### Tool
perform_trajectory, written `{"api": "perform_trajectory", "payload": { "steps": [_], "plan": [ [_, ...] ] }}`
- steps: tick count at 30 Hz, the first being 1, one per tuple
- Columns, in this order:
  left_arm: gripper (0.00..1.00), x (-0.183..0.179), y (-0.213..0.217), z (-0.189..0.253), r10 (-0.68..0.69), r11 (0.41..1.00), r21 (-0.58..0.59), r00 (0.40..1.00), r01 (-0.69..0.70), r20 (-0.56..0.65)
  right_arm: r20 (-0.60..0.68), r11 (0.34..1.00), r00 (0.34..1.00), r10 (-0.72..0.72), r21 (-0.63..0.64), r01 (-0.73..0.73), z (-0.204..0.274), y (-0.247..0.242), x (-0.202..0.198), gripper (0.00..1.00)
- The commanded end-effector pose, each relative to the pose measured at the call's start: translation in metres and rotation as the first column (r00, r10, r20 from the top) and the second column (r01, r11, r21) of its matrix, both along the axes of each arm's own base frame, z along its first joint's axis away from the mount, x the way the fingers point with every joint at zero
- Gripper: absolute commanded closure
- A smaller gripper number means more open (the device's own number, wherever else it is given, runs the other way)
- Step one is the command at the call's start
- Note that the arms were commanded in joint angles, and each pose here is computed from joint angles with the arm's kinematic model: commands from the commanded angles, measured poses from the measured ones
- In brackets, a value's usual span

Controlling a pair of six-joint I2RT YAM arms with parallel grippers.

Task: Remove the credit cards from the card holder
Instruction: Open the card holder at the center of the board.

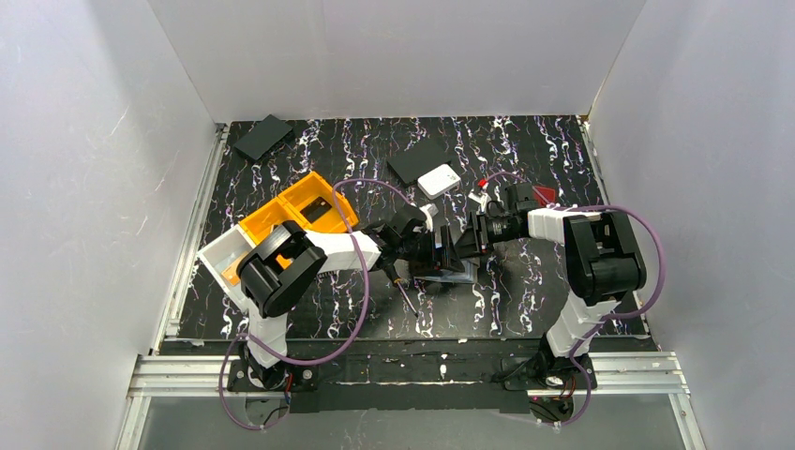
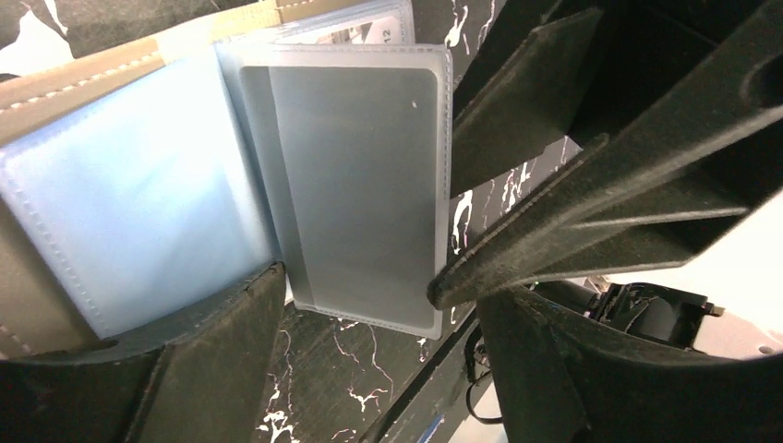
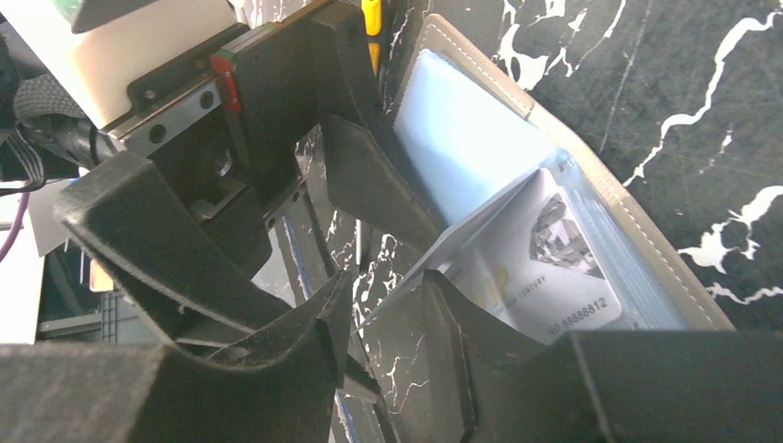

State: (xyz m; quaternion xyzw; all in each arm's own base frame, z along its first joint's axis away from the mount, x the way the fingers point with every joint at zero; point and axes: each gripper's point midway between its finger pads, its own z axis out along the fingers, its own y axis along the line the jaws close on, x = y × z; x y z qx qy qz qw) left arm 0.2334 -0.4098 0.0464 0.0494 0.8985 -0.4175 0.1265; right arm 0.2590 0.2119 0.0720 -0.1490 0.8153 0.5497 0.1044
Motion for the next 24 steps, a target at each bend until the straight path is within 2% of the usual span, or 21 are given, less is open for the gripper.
{"api": "perform_trajectory", "payload": {
  "steps": [1,11,18,24],
  "plan": [
    [0.29,0.001,0.014,-0.001,0.036,0.997,0.064,0.999,-0.037,0.012,-0.007,0.997,0.999,0.032,0.064,-0.031,0.007,0.006,-0.005,0.58],
    [0.58,0.008,0.033,0.000,0.067,0.982,0.174,0.996,-0.077,0.062,0.007,0.997,0.999,0.044,0.058,-0.045,0.007,0.006,-0.004,0.57],
    [0.60,0.010,0.040,0.011,0.071,0.979,0.181,0.992,-0.089,0.102,0.055,0.996,0.996,0.075,0.043,-0.078,0.010,0.004,-0.004,0.54],
    [0.59,0.010,0.045,0.009,0.075,0.982,0.168,0.994,-0.088,0.085,0.110,0.995,0.989,0.095,-0.024,-0.093,0.004,-0.002,-0.003,0.54]
  ]
}}
